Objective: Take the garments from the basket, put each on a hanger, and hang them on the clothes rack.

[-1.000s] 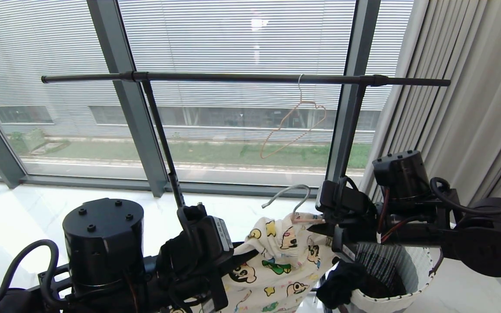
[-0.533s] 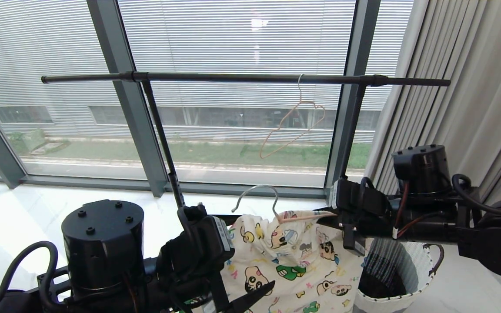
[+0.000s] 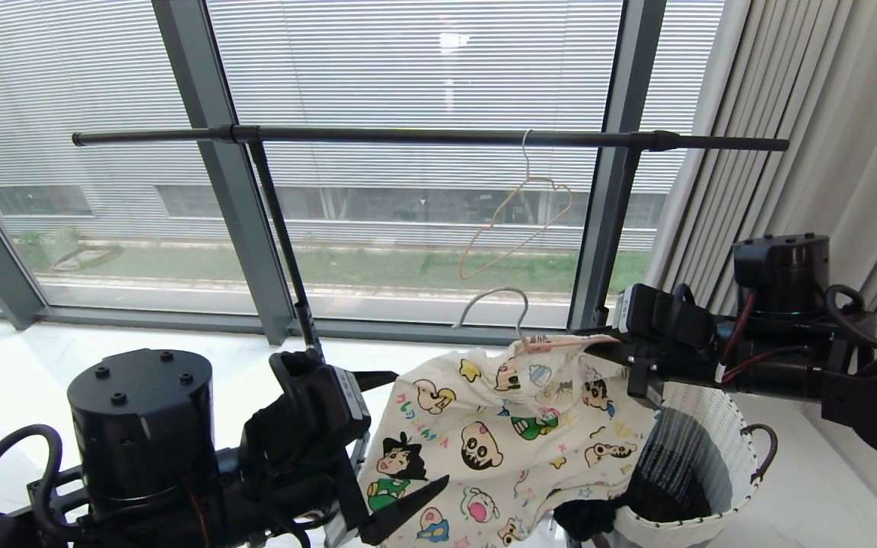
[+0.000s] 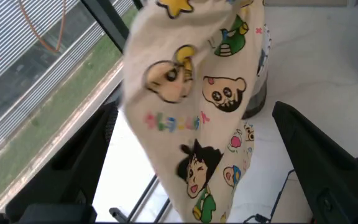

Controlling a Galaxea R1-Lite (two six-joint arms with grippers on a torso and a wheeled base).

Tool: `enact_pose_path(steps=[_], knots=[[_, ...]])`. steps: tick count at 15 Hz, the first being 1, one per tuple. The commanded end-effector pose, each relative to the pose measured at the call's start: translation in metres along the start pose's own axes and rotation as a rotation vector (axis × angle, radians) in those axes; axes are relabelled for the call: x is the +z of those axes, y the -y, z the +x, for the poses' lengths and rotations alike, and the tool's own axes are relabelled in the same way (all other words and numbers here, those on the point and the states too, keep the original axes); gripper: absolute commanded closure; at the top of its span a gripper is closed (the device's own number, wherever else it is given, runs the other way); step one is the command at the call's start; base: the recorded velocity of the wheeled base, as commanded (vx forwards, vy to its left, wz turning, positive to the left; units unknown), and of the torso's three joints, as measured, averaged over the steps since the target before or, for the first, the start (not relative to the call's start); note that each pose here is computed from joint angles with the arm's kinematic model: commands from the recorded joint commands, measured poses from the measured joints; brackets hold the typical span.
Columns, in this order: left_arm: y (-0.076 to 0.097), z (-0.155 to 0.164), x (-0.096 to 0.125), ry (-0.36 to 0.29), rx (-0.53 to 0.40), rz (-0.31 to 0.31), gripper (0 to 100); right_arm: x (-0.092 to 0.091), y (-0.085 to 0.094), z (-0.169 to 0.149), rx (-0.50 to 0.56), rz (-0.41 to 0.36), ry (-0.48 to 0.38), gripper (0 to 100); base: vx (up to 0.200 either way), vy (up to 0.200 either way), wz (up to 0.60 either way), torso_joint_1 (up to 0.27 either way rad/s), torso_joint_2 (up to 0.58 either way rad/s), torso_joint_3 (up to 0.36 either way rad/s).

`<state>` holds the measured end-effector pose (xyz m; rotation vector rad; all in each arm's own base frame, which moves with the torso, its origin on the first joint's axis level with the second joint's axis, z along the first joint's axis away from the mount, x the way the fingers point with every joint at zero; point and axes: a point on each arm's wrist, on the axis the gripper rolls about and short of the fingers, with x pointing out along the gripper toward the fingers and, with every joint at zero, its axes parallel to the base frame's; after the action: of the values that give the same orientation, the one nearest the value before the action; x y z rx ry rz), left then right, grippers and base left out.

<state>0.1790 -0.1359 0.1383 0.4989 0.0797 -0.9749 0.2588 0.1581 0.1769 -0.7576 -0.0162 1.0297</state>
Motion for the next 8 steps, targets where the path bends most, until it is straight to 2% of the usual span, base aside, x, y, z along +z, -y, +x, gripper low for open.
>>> enact_pose_path(steps=[1, 5, 7, 8], knots=[[-0.008, -0.013, 0.003, 0.019, 0.055, -0.023, 0, -0.004, 0.003, -0.002, -0.009, -0.008, -0.005, 100, 0.000, 0.000, 0.00, 0.000, 0.00, 0.000], [-0.026, -0.029, -0.015, -0.042, 0.167, -0.073, 0, -0.003, 0.005, -0.003, -0.019, -0.021, 0.005, 100, 0.000, 0.000, 0.00, 0.000, 0.00, 0.000], [-0.025, -0.029, -0.018, -0.041, 0.139, -0.092, 0, -0.002, 0.005, -0.003, -0.023, -0.031, 0.019, 100, 0.000, 0.000, 0.00, 0.000, 0.00, 0.000], [-0.022, -0.025, -0.018, -0.030, 0.093, -0.103, 0, 0.001, 0.001, -0.002, -0.012, -0.047, 0.028, 100, 0.000, 0.000, 0.00, 0.000, 0.00, 0.000]])
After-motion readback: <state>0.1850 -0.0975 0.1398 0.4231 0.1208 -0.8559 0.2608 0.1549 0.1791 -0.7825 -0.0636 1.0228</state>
